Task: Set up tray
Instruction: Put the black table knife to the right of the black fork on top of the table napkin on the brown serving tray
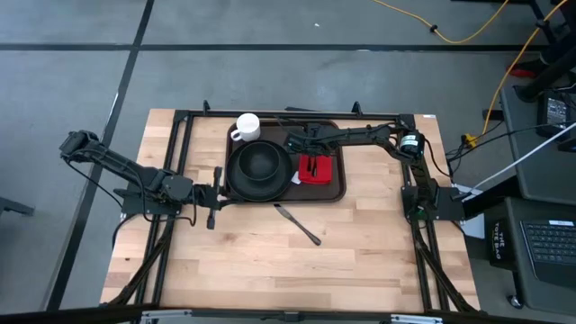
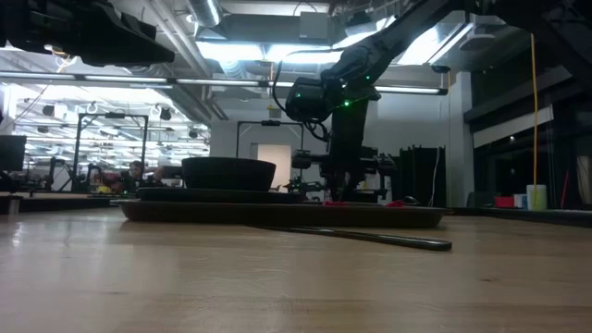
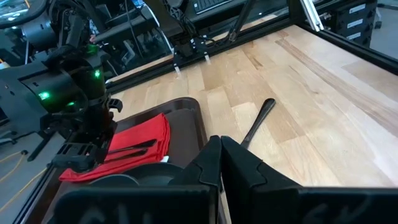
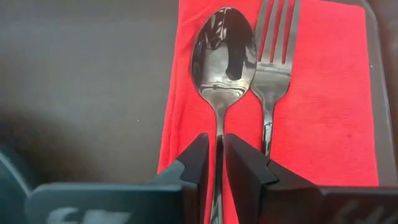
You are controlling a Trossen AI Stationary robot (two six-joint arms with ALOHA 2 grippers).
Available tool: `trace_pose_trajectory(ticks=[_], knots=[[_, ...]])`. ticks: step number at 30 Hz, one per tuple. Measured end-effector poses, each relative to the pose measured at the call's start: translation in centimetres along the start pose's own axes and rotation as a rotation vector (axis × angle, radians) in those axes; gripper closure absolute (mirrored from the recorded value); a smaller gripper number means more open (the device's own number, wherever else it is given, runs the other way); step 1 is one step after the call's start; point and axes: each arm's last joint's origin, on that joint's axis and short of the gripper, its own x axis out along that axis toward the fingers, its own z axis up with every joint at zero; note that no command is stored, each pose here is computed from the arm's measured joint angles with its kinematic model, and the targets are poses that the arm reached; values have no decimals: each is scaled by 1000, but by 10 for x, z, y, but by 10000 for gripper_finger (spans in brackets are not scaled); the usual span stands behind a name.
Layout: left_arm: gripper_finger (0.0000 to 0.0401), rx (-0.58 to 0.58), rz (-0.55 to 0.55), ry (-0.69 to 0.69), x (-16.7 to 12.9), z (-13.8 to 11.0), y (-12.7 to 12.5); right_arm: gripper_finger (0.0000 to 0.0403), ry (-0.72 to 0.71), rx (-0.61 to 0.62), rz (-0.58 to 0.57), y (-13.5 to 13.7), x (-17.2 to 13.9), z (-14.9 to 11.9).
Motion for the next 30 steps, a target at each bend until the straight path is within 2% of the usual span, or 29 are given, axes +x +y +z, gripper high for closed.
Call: trace_pose_trajectory(ticks=[7, 15, 21, 26, 30], knots=[[399, -66, 0, 0, 0, 0, 0, 343, -16, -10, -7, 0, 0, 1], [396, -63, 0, 0, 0, 0, 0, 343, -13, -202, -10, 1, -29, 17], [399, -96, 0, 0, 0, 0, 0, 343, -11, -343, 0, 0, -80, 30], [396, -145, -2, -2, 0, 0, 0, 347, -90, -472, 43, -4, -136, 9], [399, -151, -10, -3, 0, 0, 0, 375, -153, -539, 102, -16, -177, -16]])
